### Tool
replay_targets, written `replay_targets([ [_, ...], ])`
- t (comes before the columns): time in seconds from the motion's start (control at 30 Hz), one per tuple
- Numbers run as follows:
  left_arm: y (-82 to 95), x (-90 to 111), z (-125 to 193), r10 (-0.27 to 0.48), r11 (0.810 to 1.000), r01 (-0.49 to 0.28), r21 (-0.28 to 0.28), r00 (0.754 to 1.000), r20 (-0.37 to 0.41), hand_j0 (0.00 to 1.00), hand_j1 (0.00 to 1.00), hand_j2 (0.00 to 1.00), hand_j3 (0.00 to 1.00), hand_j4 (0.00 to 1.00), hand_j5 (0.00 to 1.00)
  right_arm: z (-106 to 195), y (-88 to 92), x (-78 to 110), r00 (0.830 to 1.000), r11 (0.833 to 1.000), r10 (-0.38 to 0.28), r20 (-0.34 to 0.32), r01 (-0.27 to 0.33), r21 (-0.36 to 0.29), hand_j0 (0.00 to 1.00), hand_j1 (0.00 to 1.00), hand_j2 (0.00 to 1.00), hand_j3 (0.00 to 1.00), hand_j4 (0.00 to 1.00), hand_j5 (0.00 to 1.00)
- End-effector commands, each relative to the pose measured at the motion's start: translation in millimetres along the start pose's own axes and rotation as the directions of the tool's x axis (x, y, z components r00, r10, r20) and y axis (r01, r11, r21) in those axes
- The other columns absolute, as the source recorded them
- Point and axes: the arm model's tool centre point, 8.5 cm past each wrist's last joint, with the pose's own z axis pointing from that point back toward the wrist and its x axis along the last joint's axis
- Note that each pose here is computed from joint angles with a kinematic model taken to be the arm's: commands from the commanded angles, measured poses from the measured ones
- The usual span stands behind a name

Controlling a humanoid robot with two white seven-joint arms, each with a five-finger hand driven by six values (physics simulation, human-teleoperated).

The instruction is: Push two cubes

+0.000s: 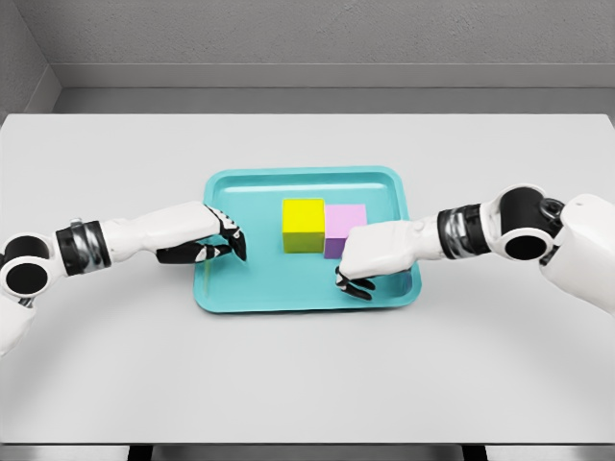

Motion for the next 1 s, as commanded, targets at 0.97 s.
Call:
replay_targets([
  [0.97, -5.0, -2, 3, 0.022, 1.0, -0.022, -0.001, 1.0, -0.005, 0.45, 0.45, 0.45, 0.45, 0.45, 0.45, -9, 0.8, -14.0, 0.999, 1.0, -0.027, -0.026, 0.027, 0.005, 0.1, 0.1, 0.1, 0.1, 0.1, 0.1],
])
